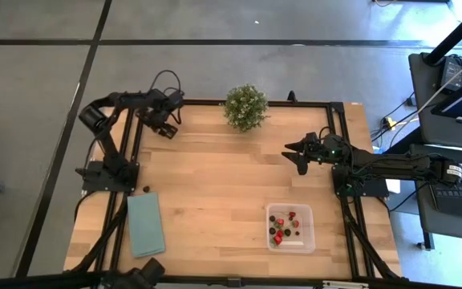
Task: Pick and placing Produce into tupperware
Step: Put the black cherry into the bin
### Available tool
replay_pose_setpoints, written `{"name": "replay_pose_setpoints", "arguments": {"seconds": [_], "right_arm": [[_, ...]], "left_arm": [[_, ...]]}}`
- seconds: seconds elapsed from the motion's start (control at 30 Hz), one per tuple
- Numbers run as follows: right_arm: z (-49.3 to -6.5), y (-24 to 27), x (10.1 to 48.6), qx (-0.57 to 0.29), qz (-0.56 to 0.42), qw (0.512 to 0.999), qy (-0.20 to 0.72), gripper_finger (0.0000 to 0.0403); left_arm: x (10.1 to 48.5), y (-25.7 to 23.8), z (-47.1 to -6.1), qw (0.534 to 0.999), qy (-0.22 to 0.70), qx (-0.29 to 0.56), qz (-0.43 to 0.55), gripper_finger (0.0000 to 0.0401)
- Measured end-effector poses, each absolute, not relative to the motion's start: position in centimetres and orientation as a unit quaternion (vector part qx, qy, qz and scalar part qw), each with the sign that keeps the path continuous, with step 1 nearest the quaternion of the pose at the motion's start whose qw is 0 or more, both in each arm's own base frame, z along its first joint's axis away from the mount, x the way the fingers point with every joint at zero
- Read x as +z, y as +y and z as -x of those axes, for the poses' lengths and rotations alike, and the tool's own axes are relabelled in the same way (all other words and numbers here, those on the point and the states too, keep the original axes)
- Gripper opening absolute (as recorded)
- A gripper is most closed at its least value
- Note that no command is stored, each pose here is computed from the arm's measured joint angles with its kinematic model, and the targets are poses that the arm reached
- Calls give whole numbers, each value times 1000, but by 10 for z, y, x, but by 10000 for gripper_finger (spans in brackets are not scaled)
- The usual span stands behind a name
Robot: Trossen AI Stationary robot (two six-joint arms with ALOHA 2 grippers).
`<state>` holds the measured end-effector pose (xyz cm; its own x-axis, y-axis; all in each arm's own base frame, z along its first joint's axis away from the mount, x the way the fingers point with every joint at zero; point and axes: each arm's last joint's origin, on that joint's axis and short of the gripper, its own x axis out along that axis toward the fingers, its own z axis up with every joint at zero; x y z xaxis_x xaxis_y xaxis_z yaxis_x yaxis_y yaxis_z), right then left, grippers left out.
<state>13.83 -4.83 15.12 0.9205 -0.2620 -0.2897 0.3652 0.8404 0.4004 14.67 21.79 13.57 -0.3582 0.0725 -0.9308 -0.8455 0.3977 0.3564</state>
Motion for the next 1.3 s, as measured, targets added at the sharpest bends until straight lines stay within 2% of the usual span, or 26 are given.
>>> {"name": "replay_pose_setpoints", "arguments": {"seconds": [0.17,0.53,0.97,1.3], "right_arm": [[-138,-48,151,-165,-230,953,113,226],[-138,-48,151,-164,-229,953,113,226],[-138,-48,151,-164,-230,953,112,226],[-138,-48,151,-164,-230,953,112,226]], "left_arm": [[128,217,-154,474,701,468,254,237],[131,225,-151,500,707,421,270,237],[132,228,-150,511,706,402,282,237],[132,228,-151,508,701,410,289,211]]}}
